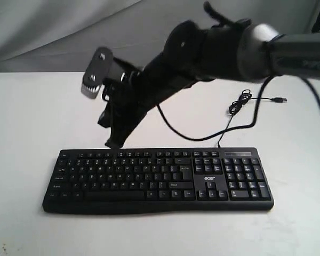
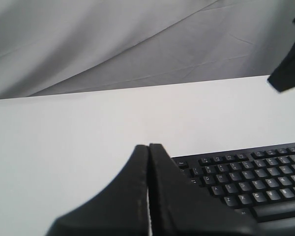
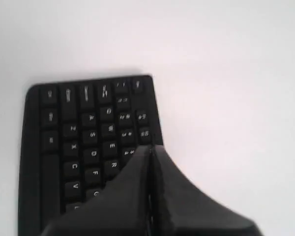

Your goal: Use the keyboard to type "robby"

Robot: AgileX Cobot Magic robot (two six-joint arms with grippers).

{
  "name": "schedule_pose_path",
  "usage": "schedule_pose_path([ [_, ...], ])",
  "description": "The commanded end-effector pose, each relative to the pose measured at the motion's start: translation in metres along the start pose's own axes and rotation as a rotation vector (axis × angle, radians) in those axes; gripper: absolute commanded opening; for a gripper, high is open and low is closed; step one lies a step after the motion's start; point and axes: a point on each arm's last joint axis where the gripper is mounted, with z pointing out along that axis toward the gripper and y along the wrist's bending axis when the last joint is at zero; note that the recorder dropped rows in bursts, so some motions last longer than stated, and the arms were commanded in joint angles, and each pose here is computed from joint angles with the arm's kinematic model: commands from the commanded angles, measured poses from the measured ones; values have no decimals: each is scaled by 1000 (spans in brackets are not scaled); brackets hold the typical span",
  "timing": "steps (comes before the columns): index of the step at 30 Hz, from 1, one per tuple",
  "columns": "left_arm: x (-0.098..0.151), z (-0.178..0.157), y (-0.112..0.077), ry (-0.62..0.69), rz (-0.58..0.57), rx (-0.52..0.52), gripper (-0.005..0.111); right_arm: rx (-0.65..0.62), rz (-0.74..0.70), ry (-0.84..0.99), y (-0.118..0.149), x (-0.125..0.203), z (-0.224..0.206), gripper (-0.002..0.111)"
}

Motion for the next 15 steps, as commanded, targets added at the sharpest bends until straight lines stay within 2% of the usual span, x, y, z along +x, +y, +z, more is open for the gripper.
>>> schedule_pose_path([
  [1,1,0,0,-5,3,5,0,106,-25,-117,10,-29,-69,0],
  [8,1,0,0,-5,3,5,0,302,-23,-407,49,-54,-193,0],
  [11,1,0,0,-5,3,5,0,355,25,-534,67,-54,-231,0],
  [15,1,0,0,-5,3,5,0,387,36,-609,88,-46,-264,0],
])
